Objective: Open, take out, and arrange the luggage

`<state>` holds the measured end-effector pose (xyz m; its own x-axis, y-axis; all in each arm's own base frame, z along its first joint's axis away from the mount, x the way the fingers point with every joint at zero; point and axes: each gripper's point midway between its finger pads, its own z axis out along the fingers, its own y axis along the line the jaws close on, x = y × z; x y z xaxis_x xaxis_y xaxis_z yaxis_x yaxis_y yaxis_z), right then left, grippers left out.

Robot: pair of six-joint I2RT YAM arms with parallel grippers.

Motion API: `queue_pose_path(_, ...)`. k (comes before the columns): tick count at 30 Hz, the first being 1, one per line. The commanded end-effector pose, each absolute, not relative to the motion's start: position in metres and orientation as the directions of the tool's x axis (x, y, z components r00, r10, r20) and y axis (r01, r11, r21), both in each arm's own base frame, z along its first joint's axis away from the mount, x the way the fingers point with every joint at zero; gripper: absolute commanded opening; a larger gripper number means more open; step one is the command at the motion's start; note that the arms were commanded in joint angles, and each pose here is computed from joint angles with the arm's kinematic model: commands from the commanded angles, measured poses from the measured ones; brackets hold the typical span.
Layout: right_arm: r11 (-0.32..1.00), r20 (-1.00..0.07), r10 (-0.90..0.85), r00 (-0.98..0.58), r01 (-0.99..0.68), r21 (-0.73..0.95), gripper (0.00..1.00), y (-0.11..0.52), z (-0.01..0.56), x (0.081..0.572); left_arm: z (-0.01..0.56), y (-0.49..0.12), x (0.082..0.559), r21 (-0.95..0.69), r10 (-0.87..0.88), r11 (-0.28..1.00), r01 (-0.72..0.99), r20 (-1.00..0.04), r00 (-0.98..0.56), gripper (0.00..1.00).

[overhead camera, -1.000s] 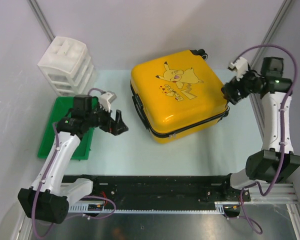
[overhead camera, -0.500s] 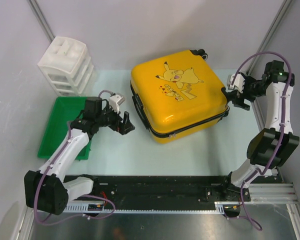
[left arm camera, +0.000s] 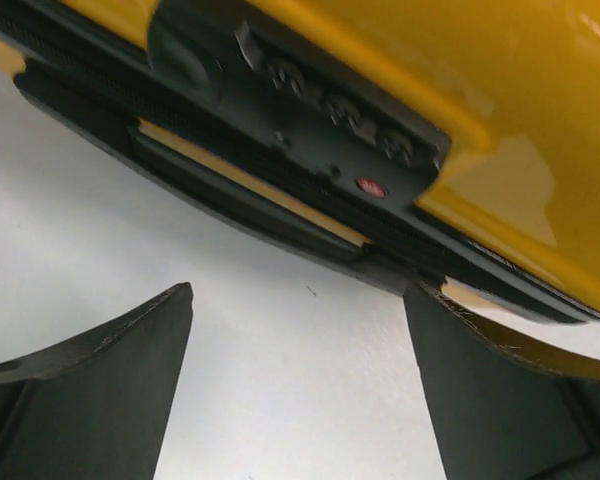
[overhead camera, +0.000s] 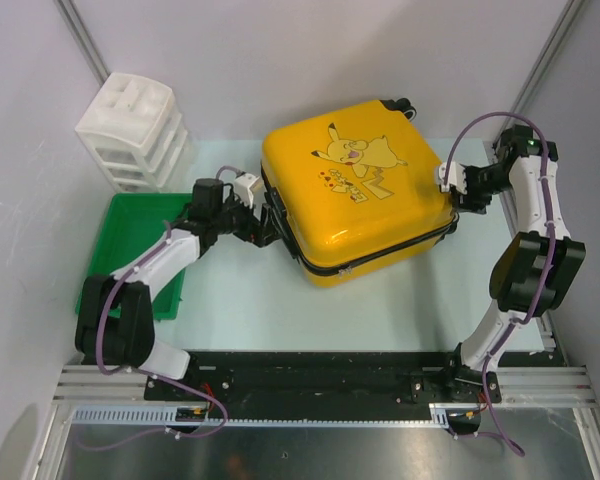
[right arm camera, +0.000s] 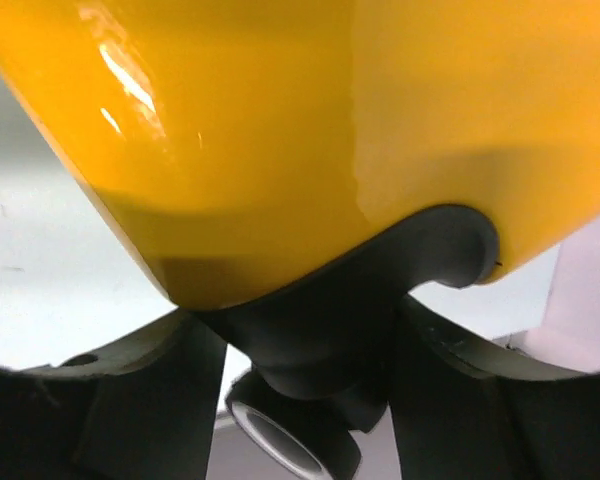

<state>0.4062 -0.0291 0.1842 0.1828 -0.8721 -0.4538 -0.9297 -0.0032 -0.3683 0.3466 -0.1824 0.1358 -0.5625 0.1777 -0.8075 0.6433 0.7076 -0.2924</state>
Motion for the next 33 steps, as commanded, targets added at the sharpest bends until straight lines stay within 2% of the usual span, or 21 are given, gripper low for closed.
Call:
queue_pose_path(1,0.03,-0.467,-0.878,0.1,-0.964,-0.263,0.53,-0.035,0.179,0.376,0.174,-0.197,0.385,-0.222,0.144,0.69,0.689,-0.891,-0.431,0.91)
queue_pose_path(4,0.092,-0.524,-0.85,0.05,-0.966,-0.242,0.25,-0.028,0.192,0.354,0.187,-0.202,0.401,-0.203,0.107,0.689,0.695,-0.921,-0.375,0.88)
queue_pose_path(5,0.11,-0.545,-0.838,0.026,-0.97,-0.215,0.07,-0.024,0.188,0.342,0.191,-0.203,0.403,-0.196,0.099,0.688,0.699,-0.929,-0.358,0.88)
queue_pose_path(6,0.129,-0.565,-0.825,0.016,-0.968,-0.216,0.01,-0.02,0.19,0.337,0.192,-0.202,0.404,-0.191,0.096,0.689,0.699,-0.932,-0.35,0.88)
queue_pose_path(7,0.143,-0.565,-0.825,0.025,-0.958,-0.25,0.0,-0.016,0.201,0.33,0.193,-0.202,0.399,-0.212,0.076,0.691,0.691,-0.929,-0.362,0.89)
queue_pose_path(12,0.24,-0.602,-0.794,-0.088,-0.954,-0.177,0.0,-0.003,0.19,0.289,0.217,-0.181,0.366,-0.169,0.043,0.716,0.677,-0.958,-0.284,0.95)
queue_pose_path(15,0.329,-0.626,-0.754,-0.199,-0.939,-0.098,0.0,0.003,0.193,0.27,0.231,-0.163,0.329,-0.143,0.01,0.735,0.663,-0.975,-0.222,0.94)
queue_pose_path(16,0.342,-0.635,-0.741,-0.221,-0.937,-0.073,0.0,0.008,0.194,0.266,0.216,-0.163,0.312,-0.153,0.018,0.724,0.673,-0.971,-0.24,0.93)
queue_pose_path(17,0.36,-0.643,-0.727,-0.243,-0.931,-0.056,0.0,0.012,0.197,0.262,0.234,-0.165,0.292,-0.118,0.004,0.704,0.7,-0.985,-0.17,0.92)
queue_pose_path(18,0.389,-0.656,-0.7,-0.282,-0.921,-0.019,0.0,0.017,0.198,0.257,0.232,-0.167,0.282,-0.12,-0.002,0.697,0.707,-0.986,-0.166,0.91)
queue_pose_path(22,0.463,-0.679,-0.64,-0.361,-0.886,0.035,0.0,0.033,0.199,0.252,0.2,-0.183,0.252,-0.232,-0.037,0.693,0.683,-0.957,-0.287,0.88)
queue_pose_path(27,0.506,-0.675,-0.613,-0.411,-0.86,0.065,0.0,0.036,0.193,0.241,0.168,-0.21,0.255,-0.325,-0.022,0.674,0.664,-0.907,-0.421,0.75)
queue_pose_path(32,0.572,-0.668,-0.576,-0.471,-0.816,0.082,0.0,0.031,0.187,0.24,0.174,-0.22,0.302,-0.299,-0.035,0.731,0.614,-0.914,-0.404,0.74)
queue_pose_path(33,0.585,-0.669,-0.565,-0.482,-0.807,0.087,0.0,0.031,0.186,0.241,0.193,-0.221,0.32,-0.274,-0.057,0.754,0.597,-0.933,-0.356,0.73)
